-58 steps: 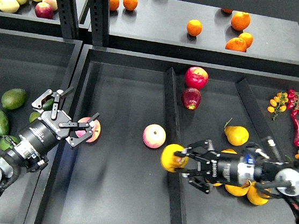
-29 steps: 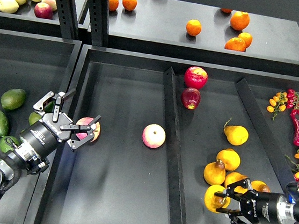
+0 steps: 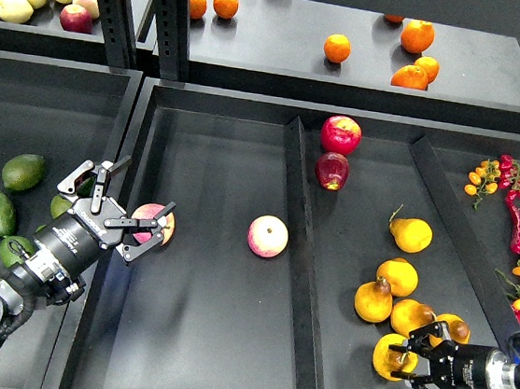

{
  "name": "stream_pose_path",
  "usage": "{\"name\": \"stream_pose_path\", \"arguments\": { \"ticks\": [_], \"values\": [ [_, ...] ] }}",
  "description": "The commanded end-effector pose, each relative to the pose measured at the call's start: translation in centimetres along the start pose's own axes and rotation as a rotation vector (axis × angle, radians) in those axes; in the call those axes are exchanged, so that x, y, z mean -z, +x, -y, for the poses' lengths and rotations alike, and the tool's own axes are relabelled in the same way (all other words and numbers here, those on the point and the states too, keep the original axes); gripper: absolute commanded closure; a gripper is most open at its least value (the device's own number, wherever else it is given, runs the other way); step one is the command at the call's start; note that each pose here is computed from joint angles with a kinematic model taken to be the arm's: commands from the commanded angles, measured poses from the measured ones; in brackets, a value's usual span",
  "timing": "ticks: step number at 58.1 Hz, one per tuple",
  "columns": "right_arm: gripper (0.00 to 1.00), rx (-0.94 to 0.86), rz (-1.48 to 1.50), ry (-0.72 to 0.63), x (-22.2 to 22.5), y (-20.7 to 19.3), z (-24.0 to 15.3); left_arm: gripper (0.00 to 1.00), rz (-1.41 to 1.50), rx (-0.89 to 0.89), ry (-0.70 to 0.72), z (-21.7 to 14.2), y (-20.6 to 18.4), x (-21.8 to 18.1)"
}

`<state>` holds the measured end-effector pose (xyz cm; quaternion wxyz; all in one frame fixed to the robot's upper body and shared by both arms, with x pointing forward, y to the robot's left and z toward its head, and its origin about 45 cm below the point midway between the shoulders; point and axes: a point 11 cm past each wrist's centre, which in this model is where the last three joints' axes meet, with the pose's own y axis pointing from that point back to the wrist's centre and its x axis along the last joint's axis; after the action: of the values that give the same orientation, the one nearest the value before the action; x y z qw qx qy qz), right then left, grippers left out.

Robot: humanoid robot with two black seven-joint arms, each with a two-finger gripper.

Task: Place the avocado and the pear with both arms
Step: 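Carry the pear over to the group of pears and lower it, then open right gripper to release the pear among the pears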

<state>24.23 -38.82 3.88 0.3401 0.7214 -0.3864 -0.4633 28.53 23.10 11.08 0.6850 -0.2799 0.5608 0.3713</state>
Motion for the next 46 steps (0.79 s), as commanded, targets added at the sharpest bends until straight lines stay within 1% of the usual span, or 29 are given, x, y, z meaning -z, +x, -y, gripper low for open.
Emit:
{"name": "stream_pose_path", "arguments": {
  "ticks": [1, 25, 31, 38, 41, 46],
  "values": [
    [0.71, -0.004, 0.0, -0.003, -0.09, 0.12, -0.01, 0.01, 0.0, 0.0, 0.0, 0.01, 0.0, 0.01],
    [0.63, -0.014, -0.006, -0.008, -0.13, 0.34, -0.12, 0.01, -0.003, -0.006, 0.007, -0.12, 0.18, 0.32],
    [0.59, -0.02, -0.017, -0.018, -0.3, 0.42, -0.11, 0.01, -0.009, -0.013, 0.014, -0.33, 0.44, 0.73],
    [0.58, -0.015, -0.021, -0.016, -0.15, 0.24, -0.06, 0.01, -0.01, -0.013, 0.018, -0.29, 0.44, 0.87],
    [0.56, -0.013, -0.023, -0.013, 0.0, 0.15, -0.06, 0.01, -0.011, -0.014, 0.02, -0.33, 0.49, 0.95],
    [0.49, -0.014, -0.026, -0.012, 0.11, 0.18, -0.13, 0.01, -0.01, -0.013, 0.02, -0.31, 0.44, 0.94]
  ]
}}
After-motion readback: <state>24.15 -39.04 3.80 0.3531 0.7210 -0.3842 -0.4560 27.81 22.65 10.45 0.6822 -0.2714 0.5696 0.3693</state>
